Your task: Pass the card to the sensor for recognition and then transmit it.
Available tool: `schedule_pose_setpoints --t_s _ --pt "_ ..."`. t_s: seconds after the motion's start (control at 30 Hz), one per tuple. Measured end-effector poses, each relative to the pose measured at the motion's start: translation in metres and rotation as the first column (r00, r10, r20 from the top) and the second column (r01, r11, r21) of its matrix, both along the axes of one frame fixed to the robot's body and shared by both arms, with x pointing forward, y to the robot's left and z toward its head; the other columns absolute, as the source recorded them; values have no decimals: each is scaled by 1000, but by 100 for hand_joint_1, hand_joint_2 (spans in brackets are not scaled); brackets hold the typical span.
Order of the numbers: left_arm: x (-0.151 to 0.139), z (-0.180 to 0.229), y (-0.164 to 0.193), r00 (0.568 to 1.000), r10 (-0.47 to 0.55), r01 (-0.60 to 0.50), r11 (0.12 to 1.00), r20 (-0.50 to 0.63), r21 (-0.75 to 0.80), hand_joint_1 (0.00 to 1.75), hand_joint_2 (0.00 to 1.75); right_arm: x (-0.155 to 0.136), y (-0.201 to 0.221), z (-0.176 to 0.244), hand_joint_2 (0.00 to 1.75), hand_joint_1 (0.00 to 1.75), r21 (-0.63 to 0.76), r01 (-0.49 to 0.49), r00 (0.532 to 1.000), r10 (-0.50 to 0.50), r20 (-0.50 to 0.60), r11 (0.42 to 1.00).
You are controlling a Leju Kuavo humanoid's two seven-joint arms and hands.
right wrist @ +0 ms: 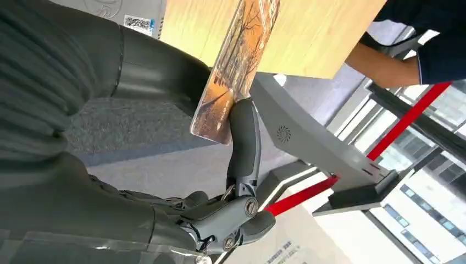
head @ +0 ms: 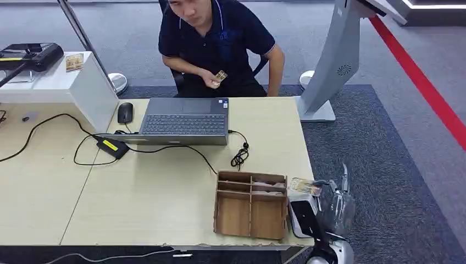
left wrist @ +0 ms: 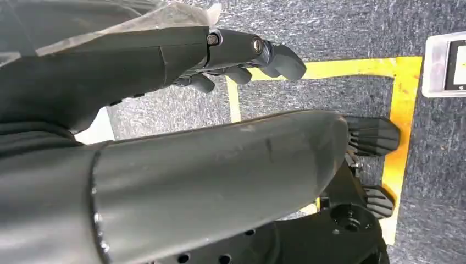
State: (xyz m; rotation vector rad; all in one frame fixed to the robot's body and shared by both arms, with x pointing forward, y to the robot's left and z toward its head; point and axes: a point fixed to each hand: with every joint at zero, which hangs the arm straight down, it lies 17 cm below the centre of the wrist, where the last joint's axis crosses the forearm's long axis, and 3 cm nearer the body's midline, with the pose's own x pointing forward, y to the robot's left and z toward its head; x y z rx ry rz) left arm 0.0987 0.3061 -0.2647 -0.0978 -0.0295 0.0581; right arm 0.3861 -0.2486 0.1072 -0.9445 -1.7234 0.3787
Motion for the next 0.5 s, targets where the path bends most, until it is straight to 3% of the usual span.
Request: schedule_pose_setpoints --t_s 0.5 --pt "-1 0 0 1000 6 -6 1000 -11 0 0 0 0 -10 2 175 175 59 54 998 -55 12 997"
